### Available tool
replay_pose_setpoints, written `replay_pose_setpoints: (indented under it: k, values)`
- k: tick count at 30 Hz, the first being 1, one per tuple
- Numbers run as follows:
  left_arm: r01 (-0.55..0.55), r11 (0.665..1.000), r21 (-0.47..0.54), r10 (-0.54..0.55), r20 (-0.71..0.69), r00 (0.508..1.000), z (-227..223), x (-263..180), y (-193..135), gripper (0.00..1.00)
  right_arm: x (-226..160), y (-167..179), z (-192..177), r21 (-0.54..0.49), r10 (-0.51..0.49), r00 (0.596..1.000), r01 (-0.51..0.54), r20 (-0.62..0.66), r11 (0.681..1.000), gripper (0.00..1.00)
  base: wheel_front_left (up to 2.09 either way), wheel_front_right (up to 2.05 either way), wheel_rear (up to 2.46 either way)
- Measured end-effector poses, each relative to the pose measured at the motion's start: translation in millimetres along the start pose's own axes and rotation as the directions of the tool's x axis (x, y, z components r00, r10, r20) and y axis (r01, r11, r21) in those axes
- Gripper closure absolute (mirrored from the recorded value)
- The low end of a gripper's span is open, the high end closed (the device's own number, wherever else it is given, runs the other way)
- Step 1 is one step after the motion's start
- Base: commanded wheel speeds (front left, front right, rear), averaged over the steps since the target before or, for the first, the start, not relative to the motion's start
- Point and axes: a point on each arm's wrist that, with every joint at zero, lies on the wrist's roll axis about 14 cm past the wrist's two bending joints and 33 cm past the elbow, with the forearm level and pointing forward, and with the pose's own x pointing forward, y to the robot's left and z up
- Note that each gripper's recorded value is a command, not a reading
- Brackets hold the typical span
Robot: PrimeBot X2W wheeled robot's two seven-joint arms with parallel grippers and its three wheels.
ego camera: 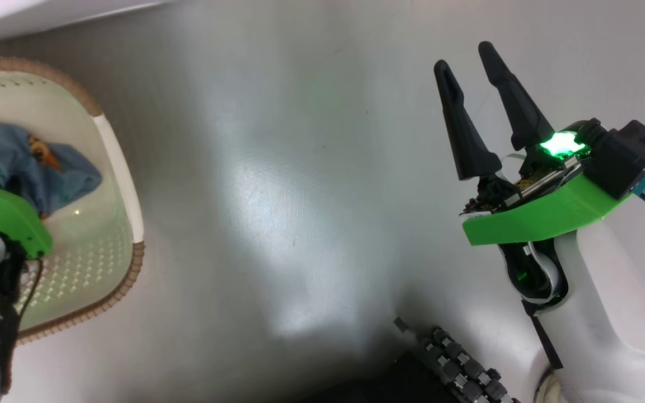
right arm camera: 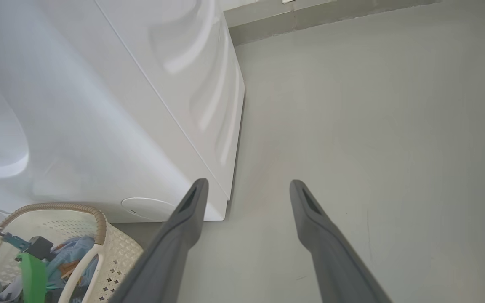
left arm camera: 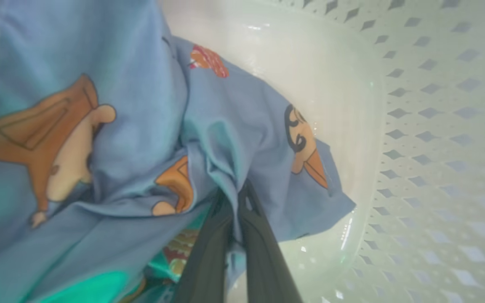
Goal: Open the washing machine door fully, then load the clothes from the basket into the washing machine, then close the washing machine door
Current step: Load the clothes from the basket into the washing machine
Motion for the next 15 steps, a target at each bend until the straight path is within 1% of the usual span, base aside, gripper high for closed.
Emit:
replay_pose_setpoints:
  k: [2,4,7,15]
  values:
    - [0.019,1.000,0.011,-0.020,0.027,0.999,7,-5,-8,1.00,0,4,6,0.002,0.009,1.000,-0.009,0.014,1.000,0.00,0.00,0.00,0.00]
    - [0.036,0.998,0.043,-0.038,0.049,0.998,11,-10,-13,1.00,0,6,11,0.003,0.015,1.000,-0.015,0.025,1.000,0.00,0.00,0.00,0.00]
    - [0.047,0.999,0.016,-0.049,0.105,0.993,15,-21,-18,1.00,0,11,21,0.004,0.025,0.999,-0.025,0.047,1.000,0.00,0.00,0.00,0.00]
    - [0.059,0.998,-0.002,-0.057,0.230,0.971,28,-57,-18,1.00,-2,24,48,0.006,0.053,0.993,-0.054,0.104,0.999,0.00,0.00,0.00,0.00]
